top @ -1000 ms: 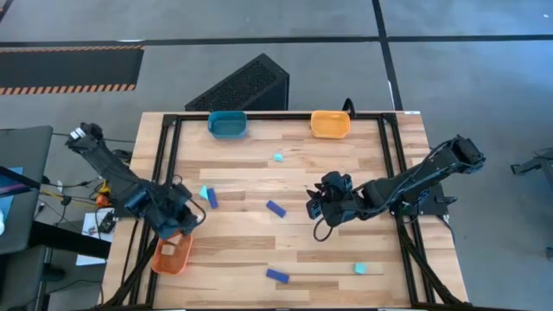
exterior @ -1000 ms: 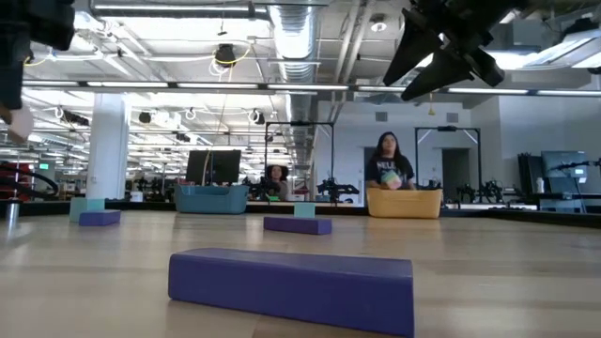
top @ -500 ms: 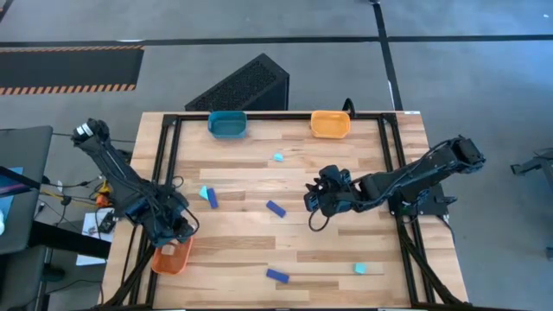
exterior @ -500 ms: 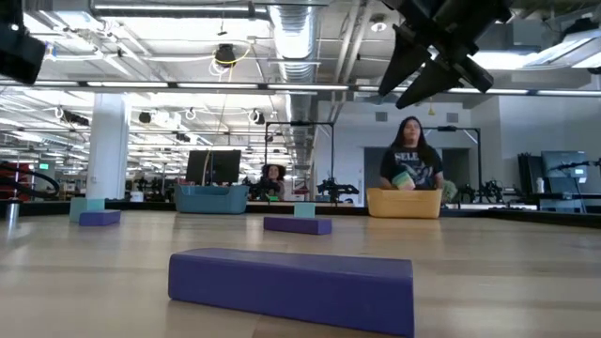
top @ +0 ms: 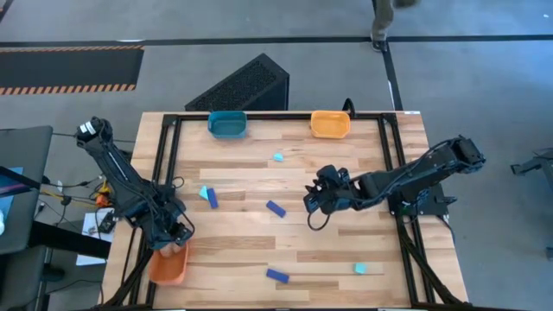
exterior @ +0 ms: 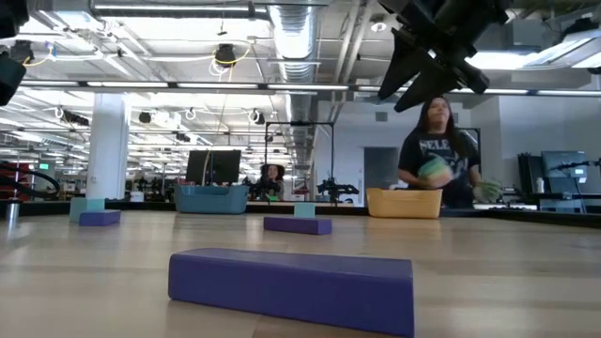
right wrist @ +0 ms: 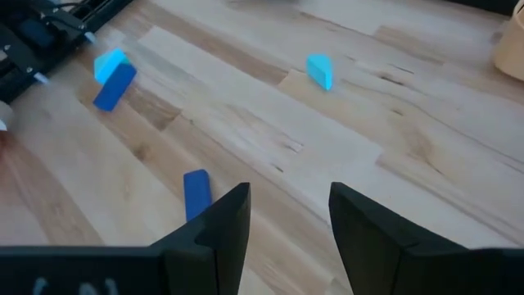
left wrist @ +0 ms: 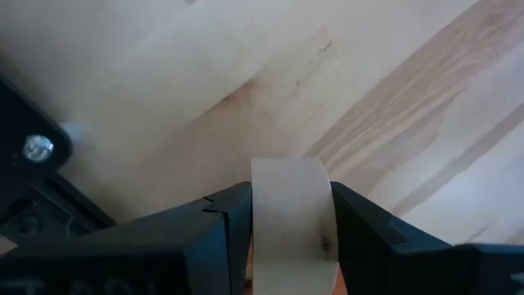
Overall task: Sort & place blocks by color
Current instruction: Put the brown block into the orange bin, then put the top light blue block into the yellow bin
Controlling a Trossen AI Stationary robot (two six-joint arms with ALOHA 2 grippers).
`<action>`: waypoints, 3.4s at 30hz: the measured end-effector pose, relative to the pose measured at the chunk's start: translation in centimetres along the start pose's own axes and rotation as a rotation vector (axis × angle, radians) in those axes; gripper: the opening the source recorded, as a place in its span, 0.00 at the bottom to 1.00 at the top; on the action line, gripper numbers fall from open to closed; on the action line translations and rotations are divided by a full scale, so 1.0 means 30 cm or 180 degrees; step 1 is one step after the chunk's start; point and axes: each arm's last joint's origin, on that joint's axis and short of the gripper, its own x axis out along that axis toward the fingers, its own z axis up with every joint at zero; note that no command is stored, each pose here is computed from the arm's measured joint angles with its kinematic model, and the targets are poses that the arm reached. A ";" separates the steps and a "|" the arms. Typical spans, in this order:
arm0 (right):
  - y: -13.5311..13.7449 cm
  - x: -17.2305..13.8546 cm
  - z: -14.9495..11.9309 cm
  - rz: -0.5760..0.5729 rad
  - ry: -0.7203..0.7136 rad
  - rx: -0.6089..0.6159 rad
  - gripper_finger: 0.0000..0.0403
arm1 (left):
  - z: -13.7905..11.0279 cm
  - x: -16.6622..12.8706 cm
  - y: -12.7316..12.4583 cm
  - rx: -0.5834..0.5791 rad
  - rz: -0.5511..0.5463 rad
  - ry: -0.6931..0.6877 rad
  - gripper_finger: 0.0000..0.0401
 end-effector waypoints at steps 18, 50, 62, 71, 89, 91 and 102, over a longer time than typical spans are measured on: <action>0.004 0.007 0.009 0.0096 0.0060 0.0028 0.47 | -0.040 -0.129 -0.121 0.1103 -0.0851 0.0040 0.29; -0.003 0.034 0.017 0.0546 0.0695 -0.0315 0.47 | -0.247 -0.006 -0.095 0.0753 0.0023 0.0778 0.49; -0.039 0.104 -0.072 0.1133 0.0799 -0.0077 0.47 | -0.168 -0.107 -0.142 0.0701 -0.0312 0.0125 0.44; -0.089 0.164 -0.022 0.1219 0.0640 -0.0048 0.47 | 0.024 -0.157 -0.177 0.0581 -0.0563 -0.1132 0.40; -0.106 0.505 0.162 0.1548 0.0799 -0.0537 0.53 | 0.431 -0.157 -0.175 0.0607 0.0023 -0.1557 0.38; -0.093 0.542 0.197 0.1471 0.0772 -0.0532 0.52 | 0.465 -0.160 -0.162 0.0721 0.0024 -0.1486 0.39; -0.140 0.634 0.329 0.0683 0.1056 -0.0914 0.48 | 0.719 -0.220 -0.045 0.1575 -0.0143 -0.1900 0.39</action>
